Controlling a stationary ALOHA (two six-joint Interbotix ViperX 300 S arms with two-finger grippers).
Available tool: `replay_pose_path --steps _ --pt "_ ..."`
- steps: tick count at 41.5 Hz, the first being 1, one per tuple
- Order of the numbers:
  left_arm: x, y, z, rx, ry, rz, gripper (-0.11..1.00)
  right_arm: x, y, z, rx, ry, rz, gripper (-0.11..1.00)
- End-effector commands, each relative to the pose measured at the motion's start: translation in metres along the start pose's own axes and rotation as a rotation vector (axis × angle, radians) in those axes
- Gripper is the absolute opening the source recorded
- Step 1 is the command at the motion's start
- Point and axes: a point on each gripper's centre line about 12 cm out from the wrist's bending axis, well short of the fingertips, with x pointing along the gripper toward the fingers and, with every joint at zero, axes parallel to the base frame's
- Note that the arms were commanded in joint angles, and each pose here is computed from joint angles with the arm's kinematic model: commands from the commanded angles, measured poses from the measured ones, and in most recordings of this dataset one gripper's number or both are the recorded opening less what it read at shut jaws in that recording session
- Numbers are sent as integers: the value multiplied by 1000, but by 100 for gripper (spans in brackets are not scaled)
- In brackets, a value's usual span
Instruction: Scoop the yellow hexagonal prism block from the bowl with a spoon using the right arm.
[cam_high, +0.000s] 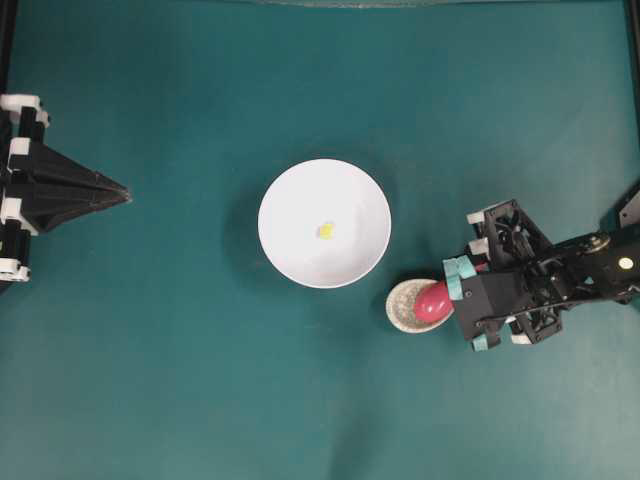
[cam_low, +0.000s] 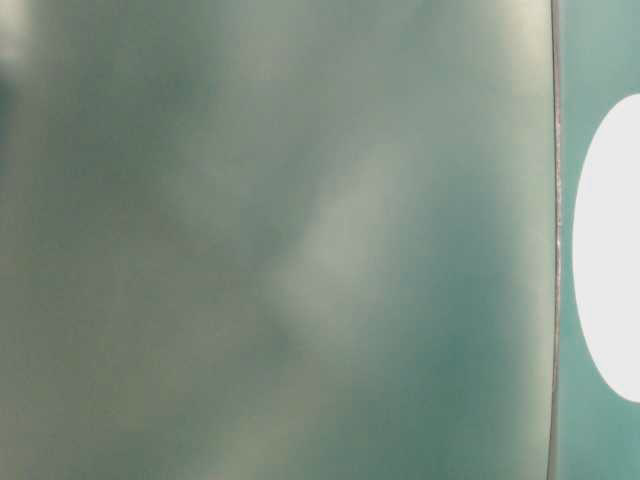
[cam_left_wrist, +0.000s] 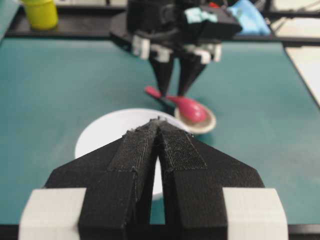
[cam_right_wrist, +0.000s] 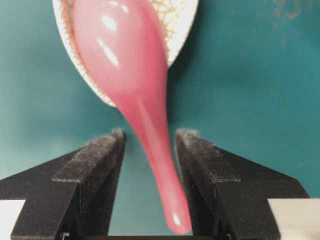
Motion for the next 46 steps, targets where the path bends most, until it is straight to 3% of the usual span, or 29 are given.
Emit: replay_pose_path --steps 1,35,46 --pt "2 -1 6 3 -14 -4 0 -3 -1 6 1 -23 -3 49" --pt "2 -1 5 2 -11 -3 0 -5 -4 8 5 -4 -17 37" --pt "2 -1 5 3 -11 -4 0 -13 -9 13 9 -12 -39 28"
